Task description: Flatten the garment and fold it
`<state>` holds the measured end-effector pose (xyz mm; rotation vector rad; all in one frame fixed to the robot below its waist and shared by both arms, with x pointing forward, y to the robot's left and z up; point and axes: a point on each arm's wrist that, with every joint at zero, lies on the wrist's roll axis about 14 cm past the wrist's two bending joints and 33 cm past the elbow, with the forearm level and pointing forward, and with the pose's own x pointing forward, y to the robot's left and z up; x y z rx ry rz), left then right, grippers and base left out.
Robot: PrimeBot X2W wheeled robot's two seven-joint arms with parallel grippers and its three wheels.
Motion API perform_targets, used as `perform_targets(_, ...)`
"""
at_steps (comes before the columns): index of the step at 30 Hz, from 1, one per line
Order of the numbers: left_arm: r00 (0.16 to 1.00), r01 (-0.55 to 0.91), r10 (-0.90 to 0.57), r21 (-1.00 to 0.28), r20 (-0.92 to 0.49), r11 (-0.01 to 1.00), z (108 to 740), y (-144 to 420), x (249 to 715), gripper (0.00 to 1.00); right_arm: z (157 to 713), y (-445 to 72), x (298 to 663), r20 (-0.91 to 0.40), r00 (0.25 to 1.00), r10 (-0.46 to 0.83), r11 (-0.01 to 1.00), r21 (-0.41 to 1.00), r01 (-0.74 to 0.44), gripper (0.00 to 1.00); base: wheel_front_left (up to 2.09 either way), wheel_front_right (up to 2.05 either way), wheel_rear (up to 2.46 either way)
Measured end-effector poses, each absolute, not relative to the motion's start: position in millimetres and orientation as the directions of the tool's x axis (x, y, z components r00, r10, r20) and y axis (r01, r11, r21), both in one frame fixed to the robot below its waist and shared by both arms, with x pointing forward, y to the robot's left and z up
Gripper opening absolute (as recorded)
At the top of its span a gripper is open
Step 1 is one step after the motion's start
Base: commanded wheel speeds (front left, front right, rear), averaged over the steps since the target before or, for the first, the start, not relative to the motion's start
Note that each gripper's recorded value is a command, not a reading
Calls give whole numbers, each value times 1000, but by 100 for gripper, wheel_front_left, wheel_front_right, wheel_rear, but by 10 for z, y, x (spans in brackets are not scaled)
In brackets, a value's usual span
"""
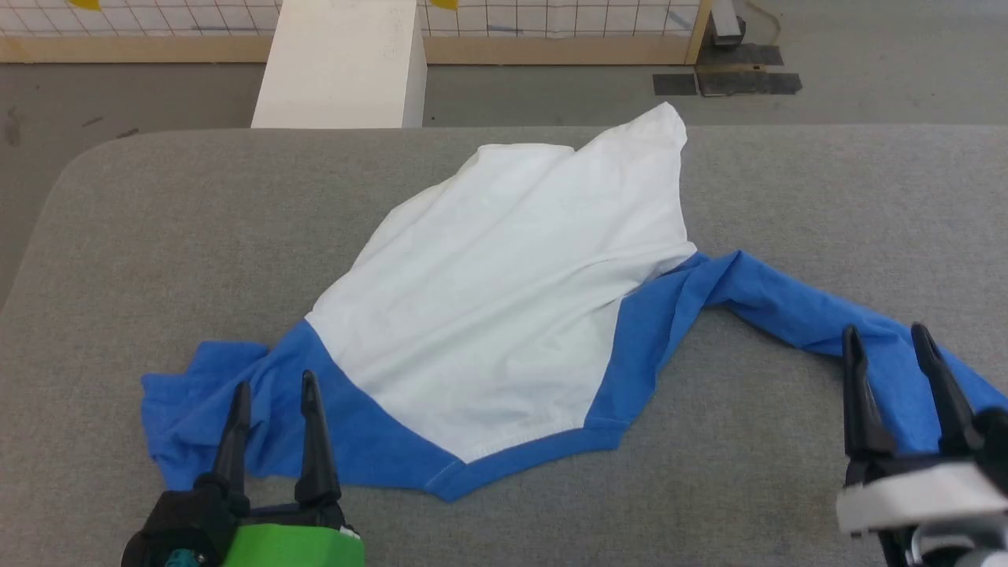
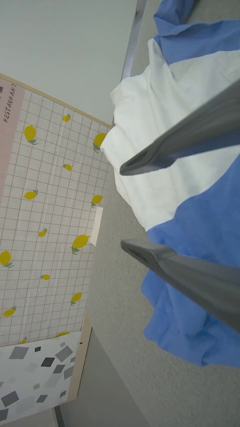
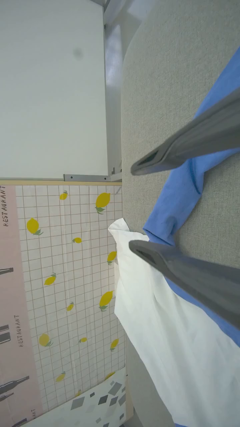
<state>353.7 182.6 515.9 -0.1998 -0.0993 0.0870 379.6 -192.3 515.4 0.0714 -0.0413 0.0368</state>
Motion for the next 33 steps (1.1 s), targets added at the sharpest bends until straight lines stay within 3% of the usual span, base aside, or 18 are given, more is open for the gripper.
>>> perform_targets(6, 997, -29, 44, -212, 66, 977, 5069, 1676, 3619, 100, 5170, -2057, 4184, -98, 995, 34, 998, 47, -30, 100, 0, 0, 0)
perform_targets(9, 998, -11, 22, -217, 51, 976, 5008, 1615, 3679, 100, 5014, -2270, 4308, -252, 967, 37, 999, -20, -43, 100, 0, 0, 0)
perform_targets(15, 1000, 3, 2, -224, 23, 975, 4899, 1543, 3763, 100, 4505, -2591, 4289, -584, 812, 19, 997, -49, -59, 100, 0, 0, 0)
perform_targets(20, 1000, -2, 5, -224, 10, 975, 4860, 1558, 3739, 100, 4179, -2761, 4140, -745, 667, -17, 989, -112, -100, 100, 0, 0, 0)
perform_targets(25, 1000, -26, 26, -219, -2, 975, 4836, 1621, 3678, 100, 3786, -2681, 3894, -833, 554, 10, 989, -72, -126, 100, 0, 0, 0)
perform_targets(26, 1000, -30, 31, -217, -1, 976, 4841, 1637, 3670, 100, 3776, -2666, 3901, -831, 556, 14, 988, -72, -133, 95, 0, 0, 0)
perform_targets(27, 999, -33, 34, -217, 1, 976, 4847, 1648, 3660, 100, 3774, -2651, 3916, -829, 559, 17, 986, -79, -147, 41, 0, 0, 0)
perform_targets(28, 999, -36, 38, -216, 3, 976, 4855, 1662, 3651, 100, 3781, -2652, 3939, -821, 570, 17, 984, -88, -157, 26, 0, 0, 0)
perform_targets(29, 999, -39, 41, -215, 4, 976, 4862, 1675, 3646, 100, 3793, -2661, 3967, -810, 586, 15, 981, -101, -165, 0, 0, 0, 0)
perform_targets(33, 999, -41, 44, -214, 11, 976, 4882, 1687, 3643, 100, 3975, -2733, 4161, -743, 670, -2, 970, -164, -179, 0, 0, 0, 0)
